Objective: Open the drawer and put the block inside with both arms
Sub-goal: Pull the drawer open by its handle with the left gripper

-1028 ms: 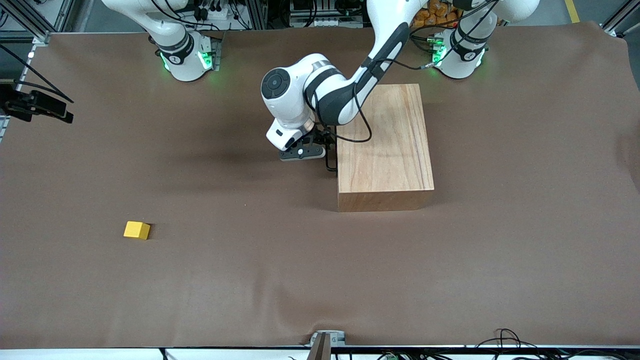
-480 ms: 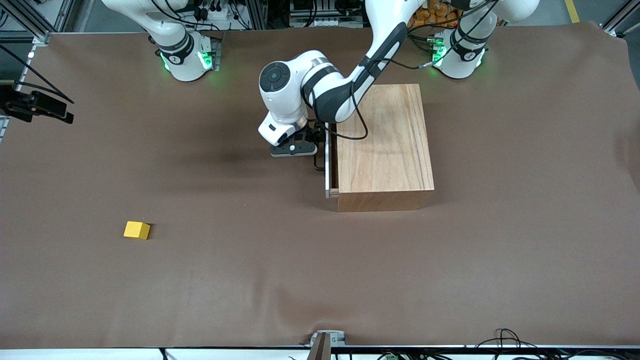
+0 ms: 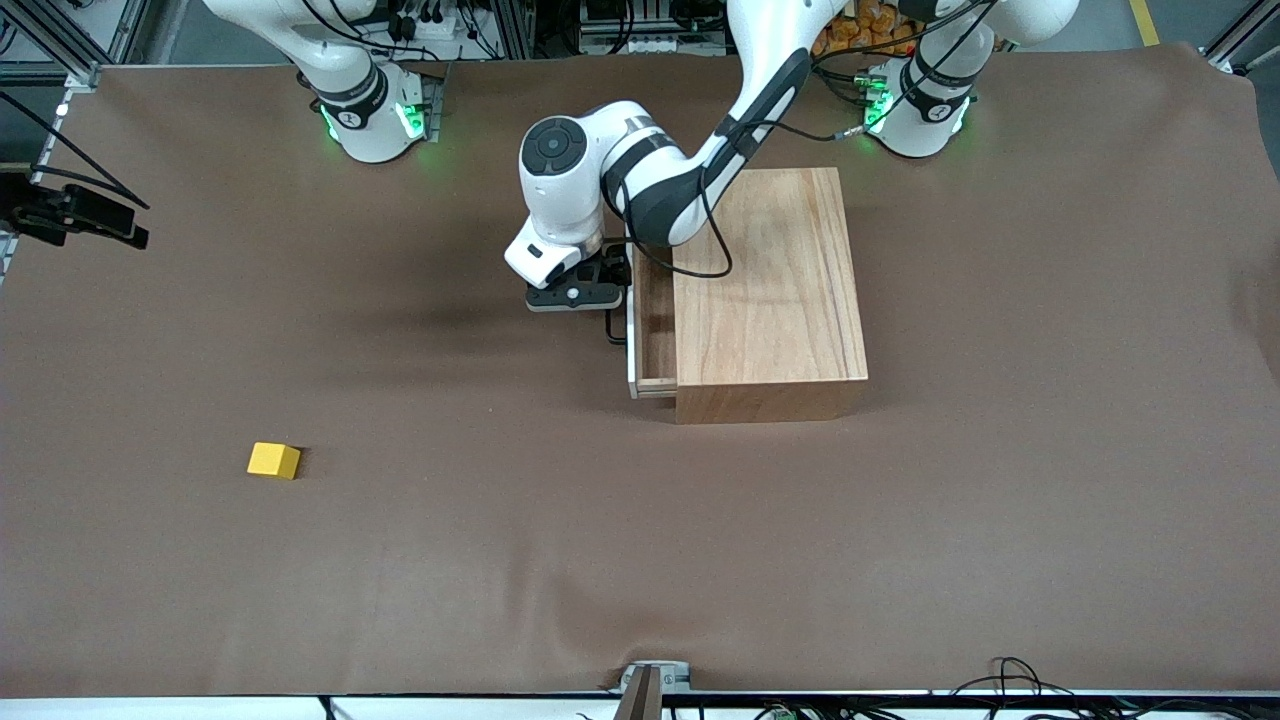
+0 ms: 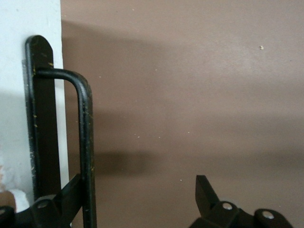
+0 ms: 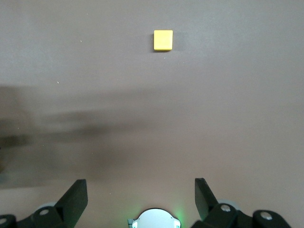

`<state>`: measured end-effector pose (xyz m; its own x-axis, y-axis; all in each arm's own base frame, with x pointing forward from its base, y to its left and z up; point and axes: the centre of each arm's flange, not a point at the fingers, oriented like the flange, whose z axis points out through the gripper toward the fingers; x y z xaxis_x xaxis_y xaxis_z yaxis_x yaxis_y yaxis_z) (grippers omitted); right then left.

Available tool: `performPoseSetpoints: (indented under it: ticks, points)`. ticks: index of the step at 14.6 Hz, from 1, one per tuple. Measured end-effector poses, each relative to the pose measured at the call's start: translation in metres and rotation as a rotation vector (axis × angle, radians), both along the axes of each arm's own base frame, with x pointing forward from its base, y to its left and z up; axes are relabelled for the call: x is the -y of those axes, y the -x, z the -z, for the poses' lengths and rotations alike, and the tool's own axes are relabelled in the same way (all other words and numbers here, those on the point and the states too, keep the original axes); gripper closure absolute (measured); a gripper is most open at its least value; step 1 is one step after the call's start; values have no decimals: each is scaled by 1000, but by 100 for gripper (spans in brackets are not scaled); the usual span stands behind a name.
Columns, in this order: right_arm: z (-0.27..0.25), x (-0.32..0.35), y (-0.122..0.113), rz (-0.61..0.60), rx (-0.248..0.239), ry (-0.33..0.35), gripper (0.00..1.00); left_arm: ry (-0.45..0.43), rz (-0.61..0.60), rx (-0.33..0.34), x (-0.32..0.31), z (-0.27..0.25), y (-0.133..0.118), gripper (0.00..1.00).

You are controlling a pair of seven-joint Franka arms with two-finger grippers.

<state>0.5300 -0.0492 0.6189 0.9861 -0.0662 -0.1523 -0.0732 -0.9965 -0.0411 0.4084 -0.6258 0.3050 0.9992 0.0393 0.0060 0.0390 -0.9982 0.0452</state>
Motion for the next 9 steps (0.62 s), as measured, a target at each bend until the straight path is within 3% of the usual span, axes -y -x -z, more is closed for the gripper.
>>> performPoseSetpoints:
  ticks: [9]
  points:
    - [3, 0, -2, 0, -6, 0, 0, 60, 18, 42, 18, 0, 14, 0]
